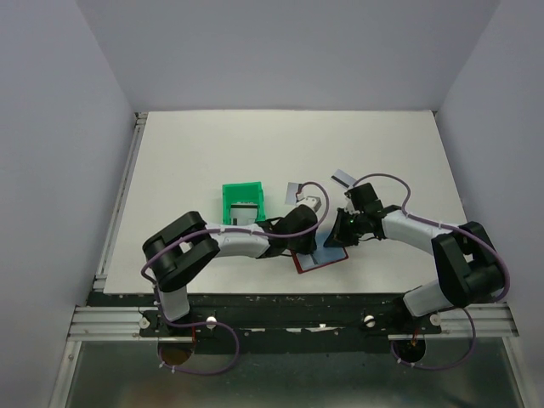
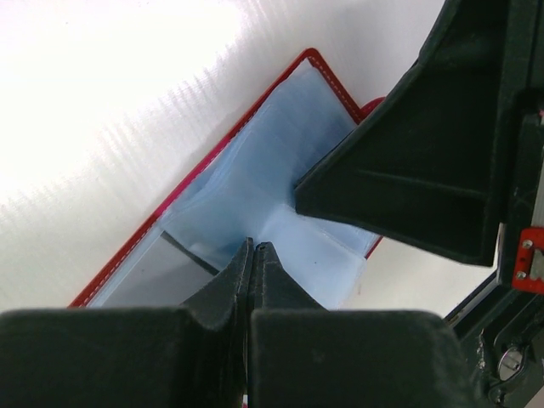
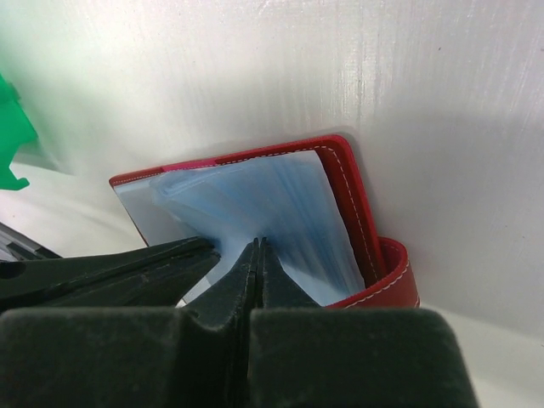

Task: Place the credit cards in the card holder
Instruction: Insert the credit card into the card holder.

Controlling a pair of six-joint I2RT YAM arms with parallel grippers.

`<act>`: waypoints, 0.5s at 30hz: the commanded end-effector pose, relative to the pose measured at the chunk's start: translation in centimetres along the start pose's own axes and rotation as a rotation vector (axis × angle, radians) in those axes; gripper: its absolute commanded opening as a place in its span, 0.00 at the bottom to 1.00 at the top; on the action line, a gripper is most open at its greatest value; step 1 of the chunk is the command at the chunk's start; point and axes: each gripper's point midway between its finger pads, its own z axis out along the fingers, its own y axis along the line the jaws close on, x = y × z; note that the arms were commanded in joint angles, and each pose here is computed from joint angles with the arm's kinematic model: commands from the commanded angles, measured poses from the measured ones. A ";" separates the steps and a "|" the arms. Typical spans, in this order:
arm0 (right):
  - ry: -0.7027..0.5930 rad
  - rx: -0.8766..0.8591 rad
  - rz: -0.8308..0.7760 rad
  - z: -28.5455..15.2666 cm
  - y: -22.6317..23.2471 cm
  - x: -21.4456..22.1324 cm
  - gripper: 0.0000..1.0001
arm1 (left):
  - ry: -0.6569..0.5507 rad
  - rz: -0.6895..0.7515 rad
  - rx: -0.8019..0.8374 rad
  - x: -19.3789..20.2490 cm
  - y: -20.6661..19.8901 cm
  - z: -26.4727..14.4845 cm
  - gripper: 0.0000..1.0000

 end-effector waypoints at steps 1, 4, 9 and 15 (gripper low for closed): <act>-0.005 0.100 0.009 0.2 -1.9 0.2 0.04 | 0.050 0.010 -0.091 2.1 2.5 -1.7 0.02; -0.007 0.103 0.004 0.2 -2.0 0.2 0.04 | 0.049 0.011 -0.104 2.6 3.1 -2.3 0.02; -0.008 0.102 0.002 0.2 -2.0 0.1 0.03 | 0.078 0.008 -0.137 3.8 4.3 -2.6 0.02; -0.010 0.107 -0.003 0.0 -2.1 0.1 0.03 | 0.073 -0.005 -0.144 3.8 4.5 -3.1 0.02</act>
